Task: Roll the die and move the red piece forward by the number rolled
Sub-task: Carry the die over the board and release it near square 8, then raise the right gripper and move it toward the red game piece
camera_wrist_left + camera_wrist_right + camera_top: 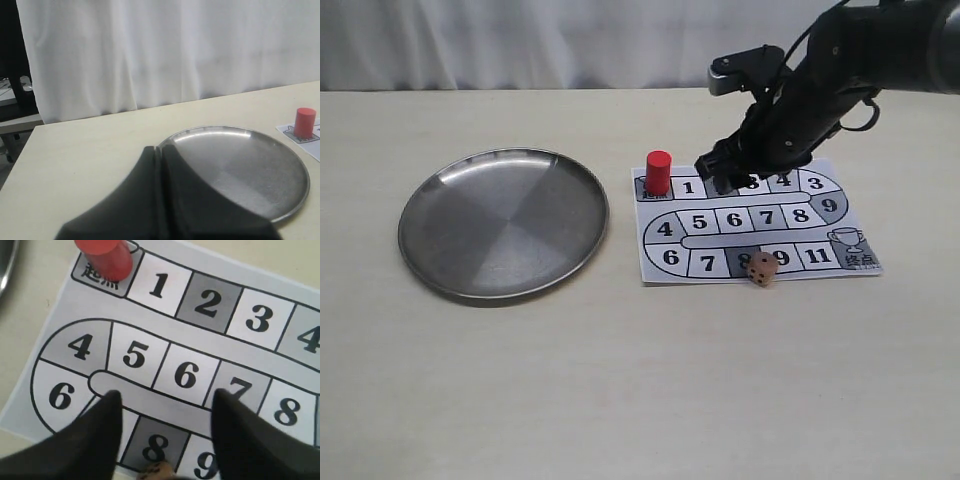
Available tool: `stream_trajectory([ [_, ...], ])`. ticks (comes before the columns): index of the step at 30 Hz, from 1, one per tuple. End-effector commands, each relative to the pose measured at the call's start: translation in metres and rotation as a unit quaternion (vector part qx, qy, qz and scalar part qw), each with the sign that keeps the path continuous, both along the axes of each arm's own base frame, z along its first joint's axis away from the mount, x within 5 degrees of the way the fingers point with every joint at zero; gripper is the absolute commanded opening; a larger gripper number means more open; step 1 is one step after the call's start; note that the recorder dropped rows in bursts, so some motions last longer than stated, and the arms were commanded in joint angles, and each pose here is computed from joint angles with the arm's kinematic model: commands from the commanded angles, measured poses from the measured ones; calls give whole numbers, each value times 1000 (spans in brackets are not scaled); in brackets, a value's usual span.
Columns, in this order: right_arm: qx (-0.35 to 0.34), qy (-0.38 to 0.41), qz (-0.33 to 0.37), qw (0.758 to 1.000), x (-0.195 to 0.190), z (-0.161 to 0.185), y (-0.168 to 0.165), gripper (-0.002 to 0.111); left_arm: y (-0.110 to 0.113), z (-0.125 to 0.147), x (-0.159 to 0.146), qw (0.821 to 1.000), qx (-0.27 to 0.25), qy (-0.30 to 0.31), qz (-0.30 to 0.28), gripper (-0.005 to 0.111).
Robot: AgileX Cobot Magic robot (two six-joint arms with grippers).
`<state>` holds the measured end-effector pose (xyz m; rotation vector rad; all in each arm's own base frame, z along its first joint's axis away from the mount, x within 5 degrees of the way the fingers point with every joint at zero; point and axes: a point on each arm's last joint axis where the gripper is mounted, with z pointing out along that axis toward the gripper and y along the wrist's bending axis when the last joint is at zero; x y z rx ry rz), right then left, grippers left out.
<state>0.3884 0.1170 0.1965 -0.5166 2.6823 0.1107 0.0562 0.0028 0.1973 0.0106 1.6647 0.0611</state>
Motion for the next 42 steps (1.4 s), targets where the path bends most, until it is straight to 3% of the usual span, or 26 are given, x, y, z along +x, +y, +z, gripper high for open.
stream_trajectory([
  [1, -42, -2, 18, 999, -8, 19, -9, 21, -1, 0, 0, 1000, 0, -5, -5, 0],
  [3, -55, -6, 22, 998, -15, 34, -13, 4, -1, 0, 0, 1000, 0, -5, -5, 0],
  [8, -99, 2, 47, 994, -40, 71, -26, 5, -1, 0, 0, 1000, 0, -5, -5, 0],
  [11, -125, 23, 52, 991, -49, 77, -32, 5, -1, 0, 0, 1000, 0, -5, -5, 0],
  [15, -128, 62, 56, 988, -56, 53, -33, 5, -1, 0, 0, 1000, 0, -5, -5, 0],
  [21, -155, 119, 108, 975, -70, -17, -37, 5, -1, 0, 0, 1000, 0, -5, -5, 0],
  [25, -161, 137, 131, 968, -73, -45, -38, 5, -1, 0, 0, 1000, 0, -5, -5, 0],
  [42, -156, 127, 130, 971, -68, -57, -35, 5, -1, 0, 0, 1000, 0, -5, -5, 0],
])
